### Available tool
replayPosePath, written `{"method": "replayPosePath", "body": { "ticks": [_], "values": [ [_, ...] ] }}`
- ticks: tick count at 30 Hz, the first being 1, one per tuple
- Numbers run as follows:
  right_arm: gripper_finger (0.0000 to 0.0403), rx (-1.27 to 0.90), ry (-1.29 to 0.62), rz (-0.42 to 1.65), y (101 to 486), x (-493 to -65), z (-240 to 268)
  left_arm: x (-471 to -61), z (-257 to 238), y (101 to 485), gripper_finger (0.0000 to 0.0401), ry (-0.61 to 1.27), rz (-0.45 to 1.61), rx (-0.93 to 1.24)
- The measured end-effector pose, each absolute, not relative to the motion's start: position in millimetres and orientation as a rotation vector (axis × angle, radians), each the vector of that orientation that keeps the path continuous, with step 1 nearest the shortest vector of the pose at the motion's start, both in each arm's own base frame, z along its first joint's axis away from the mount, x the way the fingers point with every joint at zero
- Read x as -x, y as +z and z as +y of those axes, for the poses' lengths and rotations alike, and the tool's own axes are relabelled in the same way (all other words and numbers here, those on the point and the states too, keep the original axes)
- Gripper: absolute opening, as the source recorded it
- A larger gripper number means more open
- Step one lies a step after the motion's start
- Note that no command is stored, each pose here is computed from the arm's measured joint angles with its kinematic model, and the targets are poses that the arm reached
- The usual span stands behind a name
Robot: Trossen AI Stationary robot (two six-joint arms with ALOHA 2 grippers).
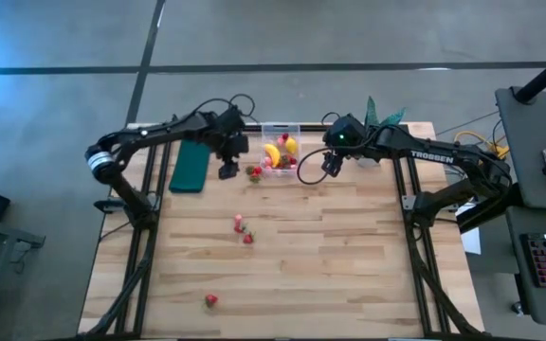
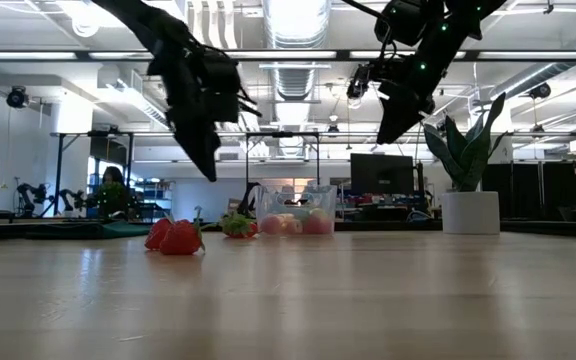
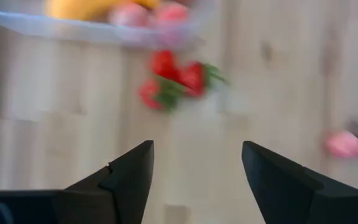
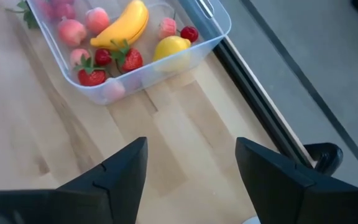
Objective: Pick and placing Produce into tupperware
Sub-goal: Put the red strawberry into the transparent bin
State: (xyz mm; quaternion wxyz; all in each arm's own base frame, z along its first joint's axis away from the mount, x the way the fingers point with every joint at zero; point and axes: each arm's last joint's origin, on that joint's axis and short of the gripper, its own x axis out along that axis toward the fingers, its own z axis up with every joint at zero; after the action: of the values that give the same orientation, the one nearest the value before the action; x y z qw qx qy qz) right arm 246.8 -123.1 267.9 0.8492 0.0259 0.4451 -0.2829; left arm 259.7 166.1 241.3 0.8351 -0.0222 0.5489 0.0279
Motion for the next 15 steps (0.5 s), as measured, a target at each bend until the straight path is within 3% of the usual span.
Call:
{"method": "replayPosePath", "body": {
  "ticks": [6, 15],
  "values": [
    [0.0239, 0.0, -0.565, 0.959, 267, -246, -123, -243, 118, 236, 0.0228, -0.026, 1.154, -0.019],
    [0.0236, 0.005, -0.458, 0.976, 260, -246, -120, -224, 59, 225, 0.0228, 0.142, 1.131, 0.098]
  ]
}}
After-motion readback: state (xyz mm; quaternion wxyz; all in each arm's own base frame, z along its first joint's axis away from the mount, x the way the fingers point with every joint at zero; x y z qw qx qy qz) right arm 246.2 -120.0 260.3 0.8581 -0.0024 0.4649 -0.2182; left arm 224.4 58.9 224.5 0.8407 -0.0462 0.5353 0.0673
